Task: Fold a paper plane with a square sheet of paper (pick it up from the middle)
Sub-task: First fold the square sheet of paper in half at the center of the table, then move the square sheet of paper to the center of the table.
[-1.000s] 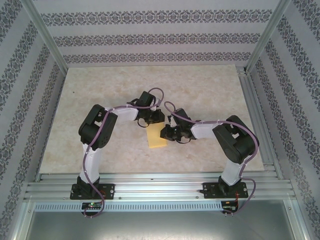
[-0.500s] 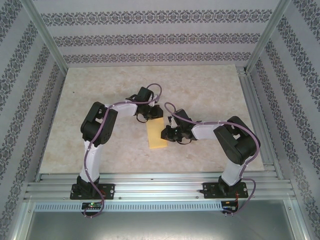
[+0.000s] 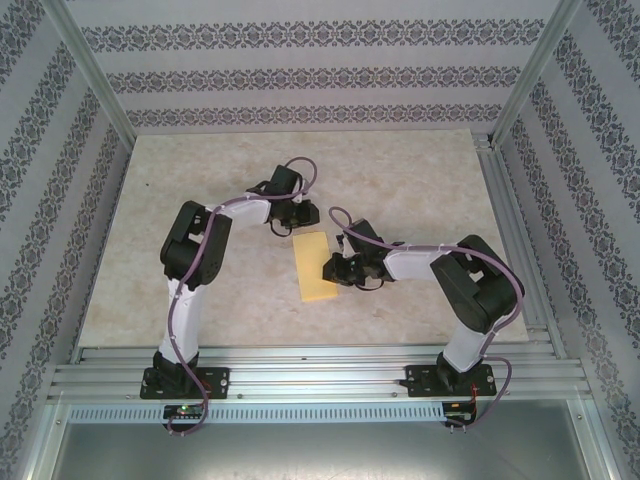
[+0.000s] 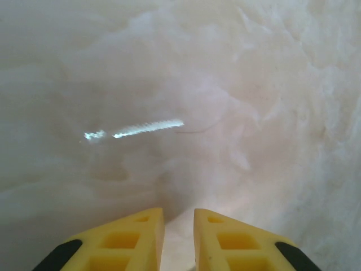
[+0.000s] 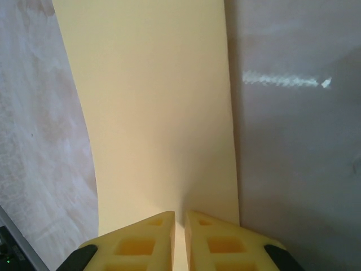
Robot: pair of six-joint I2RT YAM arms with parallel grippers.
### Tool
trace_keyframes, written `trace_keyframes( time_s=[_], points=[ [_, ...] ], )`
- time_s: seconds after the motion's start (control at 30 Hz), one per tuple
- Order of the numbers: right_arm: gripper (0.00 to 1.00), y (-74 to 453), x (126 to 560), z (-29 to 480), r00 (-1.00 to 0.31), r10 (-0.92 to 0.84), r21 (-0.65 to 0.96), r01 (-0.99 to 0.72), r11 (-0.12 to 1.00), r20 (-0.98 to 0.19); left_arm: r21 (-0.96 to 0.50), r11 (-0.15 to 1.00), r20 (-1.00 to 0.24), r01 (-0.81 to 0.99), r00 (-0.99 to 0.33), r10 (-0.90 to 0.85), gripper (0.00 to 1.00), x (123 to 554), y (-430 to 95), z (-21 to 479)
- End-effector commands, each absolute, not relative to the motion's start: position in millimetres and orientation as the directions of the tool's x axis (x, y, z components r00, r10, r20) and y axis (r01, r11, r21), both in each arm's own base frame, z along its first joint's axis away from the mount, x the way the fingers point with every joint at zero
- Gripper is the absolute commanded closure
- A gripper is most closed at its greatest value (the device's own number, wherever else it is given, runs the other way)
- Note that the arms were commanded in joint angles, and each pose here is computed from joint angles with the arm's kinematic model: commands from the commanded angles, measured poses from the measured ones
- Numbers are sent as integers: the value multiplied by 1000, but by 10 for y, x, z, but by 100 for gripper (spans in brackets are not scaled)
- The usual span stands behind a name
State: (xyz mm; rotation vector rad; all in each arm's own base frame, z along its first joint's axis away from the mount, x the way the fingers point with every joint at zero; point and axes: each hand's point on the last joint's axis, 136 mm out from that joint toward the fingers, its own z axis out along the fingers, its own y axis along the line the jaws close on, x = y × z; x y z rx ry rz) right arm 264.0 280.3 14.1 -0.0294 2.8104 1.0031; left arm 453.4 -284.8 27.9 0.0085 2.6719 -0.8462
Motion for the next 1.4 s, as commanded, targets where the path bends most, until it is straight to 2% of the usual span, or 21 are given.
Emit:
trace_keyframes(
  time_s=[0.0,0.1,0.17,0.33,0.53,0.63,0.77,1.0,1.37],
  points=[
    [80,2763,2623,225,-988,35,593,-64,803,-153,-516,853,-398,80,-904,-156,72,4663,-2549,631],
    [69,2861,2818,565,-966,37,612,-132,780,-255,-498,866,-421,46,-886,-195,67,4601,-2318,787],
    [59,2844,2869,743,-943,4,570,-197,798,-332,-491,871,-431,21,-874,-222,62,4515,-2159,887],
    [42,2640,2808,923,-865,-181,301,-348,888,-467,-466,883,-423,-47,-865,-269,49,4250,-1812,941],
    [31,2499,2649,985,-769,-401,27,-476,879,-497,-442,886,-403,-141,-851,-336,36,3986,-1381,910],
    [33,2555,2641,943,-787,-387,52,-466,883,-480,-424,887,-401,-184,-840,-366,28,3861,-1174,900],
    [46,2713,2707,770,-828,-337,106,-424,900,-449,-421,884,-400,-203,-834,-381,19,3716,-1073,886],
    [63,3012,2782,486,-876,-274,205,-376,904,-398,-432,879,-394,-203,-834,-386,14,3564,-1038,874],
    [67,3198,2945,147,-916,-164,243,-265,933,-367,-493,852,-356,-174,-853,-381,7,3411,-1148,819]
  ],
)
